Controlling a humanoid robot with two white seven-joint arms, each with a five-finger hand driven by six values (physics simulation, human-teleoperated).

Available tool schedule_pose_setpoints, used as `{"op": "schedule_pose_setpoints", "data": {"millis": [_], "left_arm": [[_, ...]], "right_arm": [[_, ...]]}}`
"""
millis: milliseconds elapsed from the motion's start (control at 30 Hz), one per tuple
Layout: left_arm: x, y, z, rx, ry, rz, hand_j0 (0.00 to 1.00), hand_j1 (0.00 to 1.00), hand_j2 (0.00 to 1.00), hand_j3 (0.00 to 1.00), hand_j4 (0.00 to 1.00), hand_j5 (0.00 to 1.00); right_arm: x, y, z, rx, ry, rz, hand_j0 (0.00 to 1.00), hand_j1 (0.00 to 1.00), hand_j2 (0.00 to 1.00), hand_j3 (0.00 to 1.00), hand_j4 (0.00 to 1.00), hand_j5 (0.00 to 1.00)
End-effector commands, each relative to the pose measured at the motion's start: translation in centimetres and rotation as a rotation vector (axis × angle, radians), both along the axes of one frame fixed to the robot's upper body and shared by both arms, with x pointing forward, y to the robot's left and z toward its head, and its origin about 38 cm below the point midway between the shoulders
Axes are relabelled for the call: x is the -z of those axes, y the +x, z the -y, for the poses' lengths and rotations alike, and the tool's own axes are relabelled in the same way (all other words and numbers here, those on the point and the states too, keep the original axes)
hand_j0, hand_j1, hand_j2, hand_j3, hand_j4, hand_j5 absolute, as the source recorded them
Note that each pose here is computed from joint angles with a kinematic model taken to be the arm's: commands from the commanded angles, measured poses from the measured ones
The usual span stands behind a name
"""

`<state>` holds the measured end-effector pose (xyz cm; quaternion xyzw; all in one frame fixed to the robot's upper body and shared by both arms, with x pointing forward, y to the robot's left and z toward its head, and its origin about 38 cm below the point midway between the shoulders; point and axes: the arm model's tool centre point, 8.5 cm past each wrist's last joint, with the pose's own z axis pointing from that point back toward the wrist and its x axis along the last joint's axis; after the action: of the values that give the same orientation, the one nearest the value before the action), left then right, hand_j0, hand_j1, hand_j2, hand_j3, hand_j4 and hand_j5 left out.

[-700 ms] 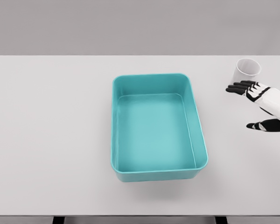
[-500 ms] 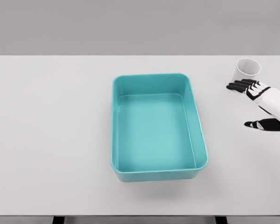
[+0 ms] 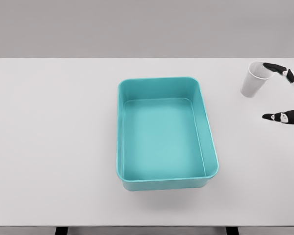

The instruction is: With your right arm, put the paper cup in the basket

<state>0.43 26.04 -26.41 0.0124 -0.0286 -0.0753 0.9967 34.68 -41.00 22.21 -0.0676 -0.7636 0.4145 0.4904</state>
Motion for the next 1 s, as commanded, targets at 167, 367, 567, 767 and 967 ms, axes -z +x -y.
{"op": "schedule_pose_setpoints", "data": {"millis": [167,367,567,767,967], "left_arm": [[0.0,0.0,0.0,0.0,-0.001,0.0,1.0,1.0,1.0,1.0,1.0,1.0],[0.0,0.0,0.0,0.0,-0.001,0.0,1.0,1.0,1.0,1.0,1.0,1.0],[0.0,0.0,0.0,0.0,-0.001,0.0,1.0,1.0,1.0,1.0,1.0,1.0],[0.0,0.0,0.0,0.0,-0.001,0.0,1.0,1.0,1.0,1.0,1.0,1.0],[0.0,0.0,0.0,0.0,-0.001,0.0,1.0,1.0,1.0,1.0,1.0,1.0]], "right_arm": [[3.4,3.9,4.6,0.174,0.22,-0.239,1.0,1.0,1.0,1.0,1.0,1.0],[6.4,8.0,5.3,0.221,0.237,-0.368,1.0,1.0,1.0,1.0,1.0,1.0],[7.7,9.6,6.6,0.274,0.272,-0.419,1.0,1.0,1.0,1.0,1.0,1.0],[7.6,10.1,8.3,0.326,0.319,-0.423,1.0,1.0,1.0,1.0,1.0,1.0],[9.9,11.6,6.4,0.325,0.395,-0.473,1.0,1.0,1.0,1.0,1.0,1.0]]}}
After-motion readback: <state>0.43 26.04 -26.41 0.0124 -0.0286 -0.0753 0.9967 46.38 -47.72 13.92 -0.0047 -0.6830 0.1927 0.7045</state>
